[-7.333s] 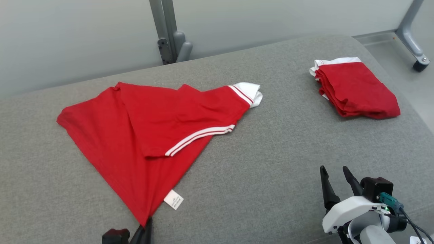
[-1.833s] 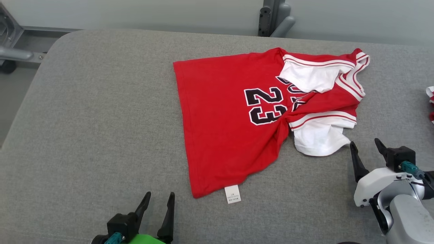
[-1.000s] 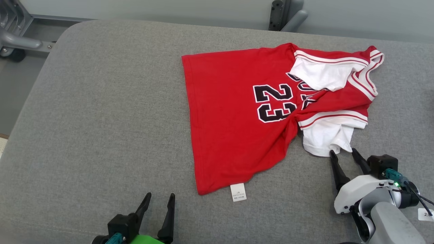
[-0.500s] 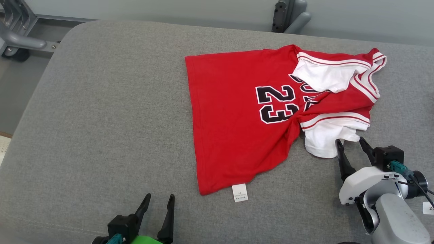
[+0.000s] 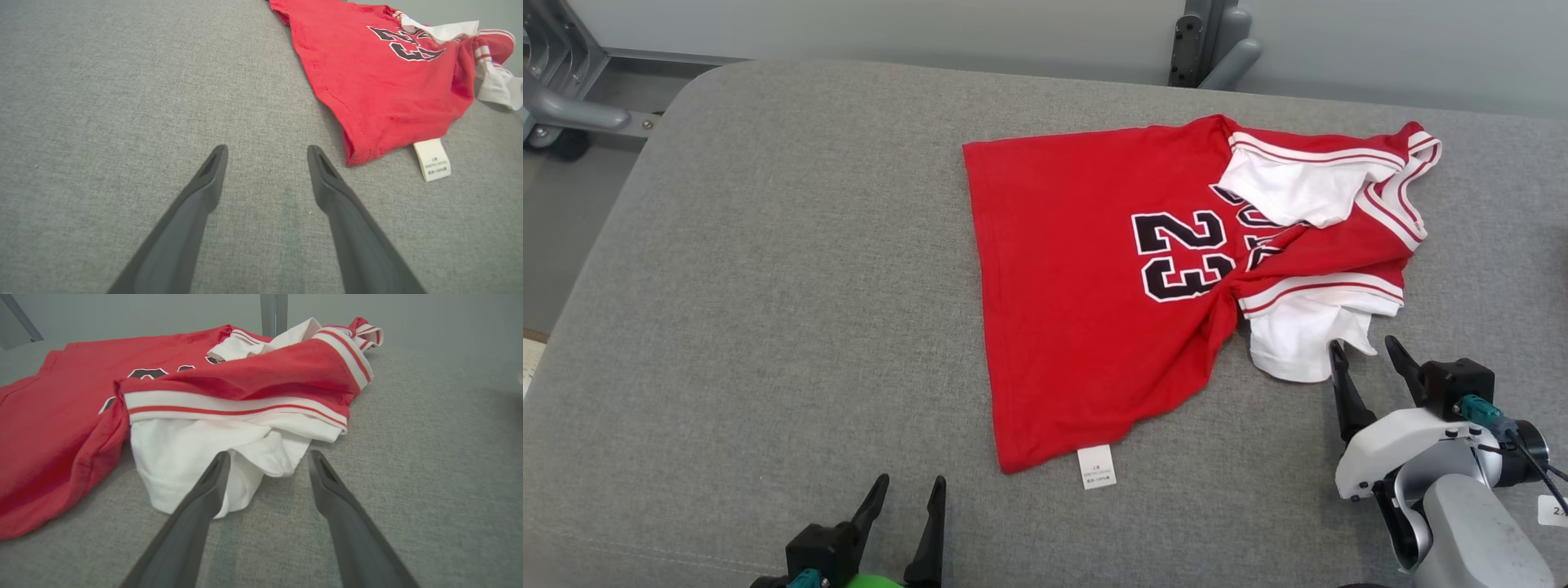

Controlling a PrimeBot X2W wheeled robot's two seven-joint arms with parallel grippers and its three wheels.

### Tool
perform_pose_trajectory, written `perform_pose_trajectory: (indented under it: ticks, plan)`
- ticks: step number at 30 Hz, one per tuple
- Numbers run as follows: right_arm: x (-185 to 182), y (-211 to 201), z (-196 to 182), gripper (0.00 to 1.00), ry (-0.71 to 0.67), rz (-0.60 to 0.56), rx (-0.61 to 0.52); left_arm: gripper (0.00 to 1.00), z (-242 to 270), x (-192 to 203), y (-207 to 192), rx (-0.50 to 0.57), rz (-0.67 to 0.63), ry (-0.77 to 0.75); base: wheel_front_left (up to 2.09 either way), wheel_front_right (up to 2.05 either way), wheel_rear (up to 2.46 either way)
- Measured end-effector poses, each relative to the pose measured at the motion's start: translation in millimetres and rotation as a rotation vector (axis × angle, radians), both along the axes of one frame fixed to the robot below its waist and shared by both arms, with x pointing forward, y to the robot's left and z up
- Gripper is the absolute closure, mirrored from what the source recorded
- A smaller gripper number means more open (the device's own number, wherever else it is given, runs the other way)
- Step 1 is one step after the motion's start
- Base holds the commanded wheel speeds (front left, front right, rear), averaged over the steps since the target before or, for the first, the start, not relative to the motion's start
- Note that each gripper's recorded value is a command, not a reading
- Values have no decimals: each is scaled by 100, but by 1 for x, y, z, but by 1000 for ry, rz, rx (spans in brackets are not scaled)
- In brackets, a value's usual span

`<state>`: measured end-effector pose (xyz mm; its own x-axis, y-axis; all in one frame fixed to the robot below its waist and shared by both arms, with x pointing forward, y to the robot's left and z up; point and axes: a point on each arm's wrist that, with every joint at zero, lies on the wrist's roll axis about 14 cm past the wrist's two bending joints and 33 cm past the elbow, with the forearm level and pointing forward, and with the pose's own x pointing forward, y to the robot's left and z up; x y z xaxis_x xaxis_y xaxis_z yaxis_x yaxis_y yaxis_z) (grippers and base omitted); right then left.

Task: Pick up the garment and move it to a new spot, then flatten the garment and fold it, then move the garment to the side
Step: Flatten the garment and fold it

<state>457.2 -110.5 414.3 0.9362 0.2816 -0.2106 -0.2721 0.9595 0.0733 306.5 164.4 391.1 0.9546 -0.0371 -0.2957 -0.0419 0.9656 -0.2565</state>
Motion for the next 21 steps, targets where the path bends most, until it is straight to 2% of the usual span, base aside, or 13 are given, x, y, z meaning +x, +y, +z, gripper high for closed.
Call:
perform_pose_trajectory:
  ticks: [2,5,6,7,10,21]
  plan:
    - [0,1,-1,5,1,6,-8,0,-1,-1,0,1,0,5,0,0,0]
    - [1,2,-2,14,3,16,-19,0,-3,-2,1,0,2,10,0,0,0]
    - [1,3,-4,14,5,25,-31,0,-3,-2,1,0,3,11,0,0,0]
    - [2,3,-4,33,7,30,-36,0,-3,-3,1,0,6,12,0,0,0]
    - [4,5,-6,100,13,36,-44,0,-3,-4,3,-2,13,13,0,0,0]
    - [0,-11,3,100,-10,16,-70,0,-2,-6,3,-3,17,6,0,0,0]
